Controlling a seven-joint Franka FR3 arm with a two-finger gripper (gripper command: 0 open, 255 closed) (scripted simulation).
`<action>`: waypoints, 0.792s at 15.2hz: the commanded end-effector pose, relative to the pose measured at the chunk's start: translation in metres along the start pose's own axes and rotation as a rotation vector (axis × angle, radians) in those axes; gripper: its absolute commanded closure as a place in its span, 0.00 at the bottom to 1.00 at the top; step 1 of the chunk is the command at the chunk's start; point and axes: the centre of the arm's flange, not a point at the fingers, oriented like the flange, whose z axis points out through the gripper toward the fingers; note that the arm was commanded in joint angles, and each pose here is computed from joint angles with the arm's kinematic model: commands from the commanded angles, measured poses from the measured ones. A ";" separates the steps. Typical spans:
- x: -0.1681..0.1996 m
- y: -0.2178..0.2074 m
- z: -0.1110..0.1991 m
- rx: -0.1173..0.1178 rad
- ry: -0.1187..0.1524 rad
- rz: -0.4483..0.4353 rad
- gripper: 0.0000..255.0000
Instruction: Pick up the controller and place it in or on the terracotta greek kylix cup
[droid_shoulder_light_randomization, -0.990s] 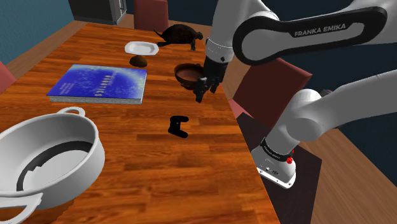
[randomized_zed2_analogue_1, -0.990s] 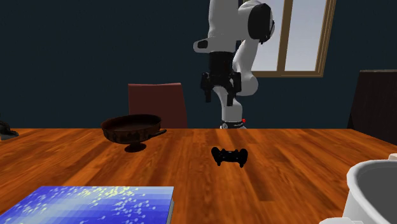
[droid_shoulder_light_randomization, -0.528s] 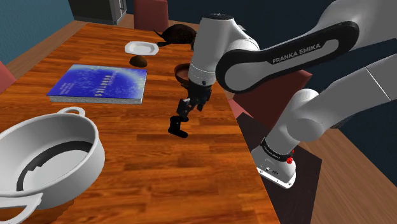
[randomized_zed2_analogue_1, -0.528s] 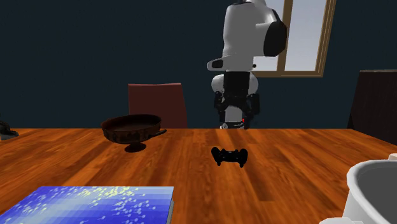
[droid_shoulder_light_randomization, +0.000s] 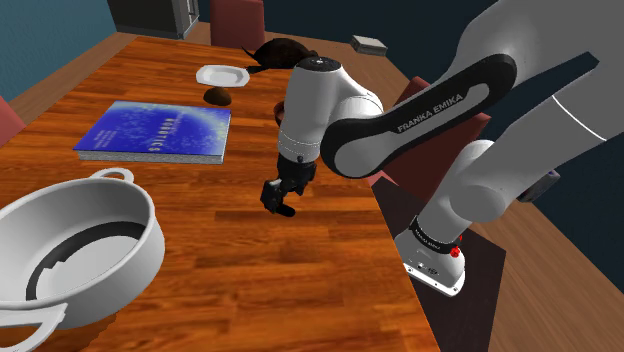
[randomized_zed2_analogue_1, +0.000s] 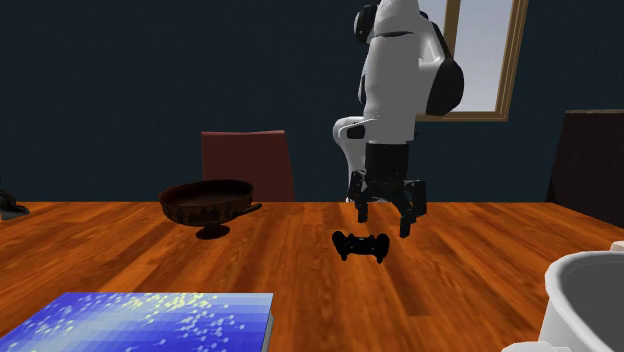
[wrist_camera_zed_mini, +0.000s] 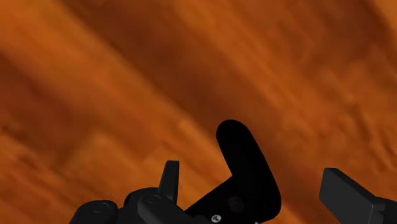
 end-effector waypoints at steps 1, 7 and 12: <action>0.000 0.000 0.011 0.001 0.001 0.000 0.00; 0.000 0.000 0.019 0.001 0.001 0.000 0.00; 0.000 0.000 0.019 0.001 0.000 0.000 1.00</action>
